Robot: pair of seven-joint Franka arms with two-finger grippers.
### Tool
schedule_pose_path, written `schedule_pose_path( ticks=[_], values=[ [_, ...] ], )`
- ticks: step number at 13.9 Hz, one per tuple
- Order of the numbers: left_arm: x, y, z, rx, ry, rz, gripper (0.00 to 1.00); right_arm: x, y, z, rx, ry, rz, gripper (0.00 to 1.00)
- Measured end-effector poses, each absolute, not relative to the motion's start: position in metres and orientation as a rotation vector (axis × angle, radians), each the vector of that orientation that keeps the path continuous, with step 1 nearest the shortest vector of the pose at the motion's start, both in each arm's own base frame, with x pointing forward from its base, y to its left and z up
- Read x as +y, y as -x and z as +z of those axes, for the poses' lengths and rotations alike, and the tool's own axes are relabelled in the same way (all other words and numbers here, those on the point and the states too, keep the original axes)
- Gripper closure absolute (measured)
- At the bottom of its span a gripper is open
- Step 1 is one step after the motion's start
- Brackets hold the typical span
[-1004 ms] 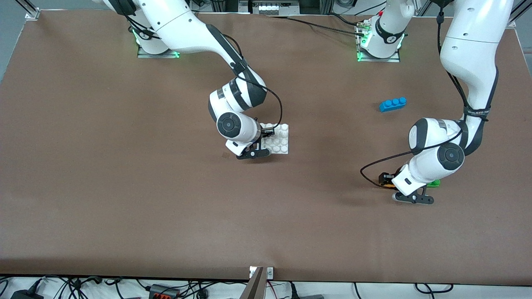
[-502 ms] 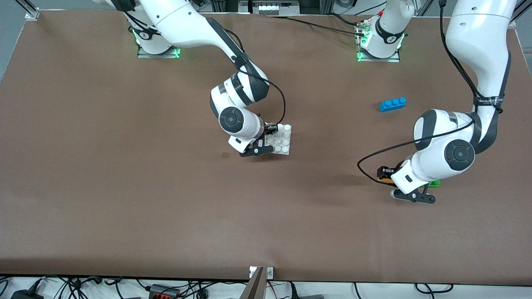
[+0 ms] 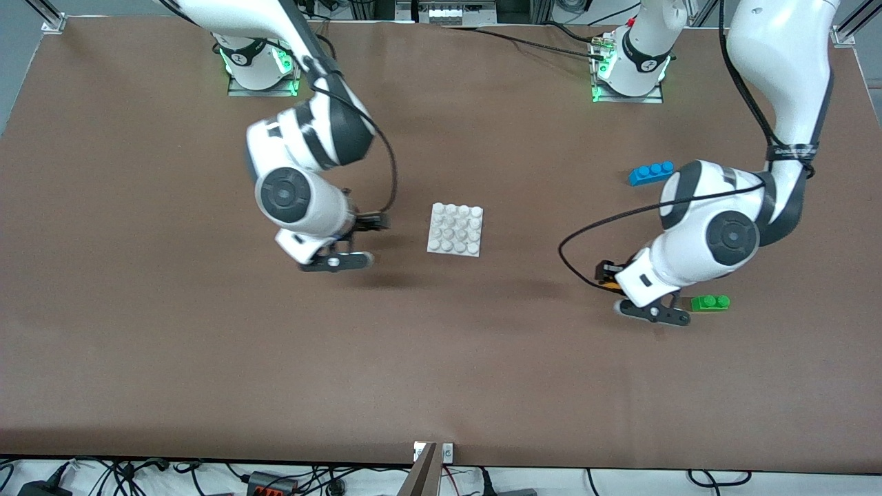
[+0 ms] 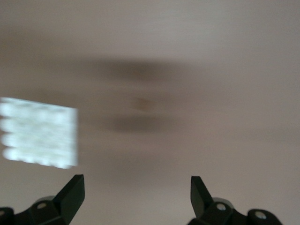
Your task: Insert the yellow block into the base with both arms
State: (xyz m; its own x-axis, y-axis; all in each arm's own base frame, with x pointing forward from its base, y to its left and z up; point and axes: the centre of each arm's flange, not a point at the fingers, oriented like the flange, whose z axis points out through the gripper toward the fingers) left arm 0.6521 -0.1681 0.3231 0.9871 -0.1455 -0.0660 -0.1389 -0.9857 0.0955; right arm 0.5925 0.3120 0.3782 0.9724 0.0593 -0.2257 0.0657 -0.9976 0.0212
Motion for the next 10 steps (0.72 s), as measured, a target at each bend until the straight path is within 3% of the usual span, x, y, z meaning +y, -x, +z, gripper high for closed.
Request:
schedule_pose_path(
  ticks=[6, 10],
  values=[
    [-0.307, -0.597, 0.334, -0.141, -3.008, -0.180, 0.31, 0.146, -0.593, 0.504, 0.090, -3.035, -0.406, 0.00],
    [-0.373, -0.559, 0.330, -0.182, -3.016, -0.193, 0.31, 0.042, -0.590, 0.547, 0.203, -3.111, -0.367, 0.00]
  ],
)
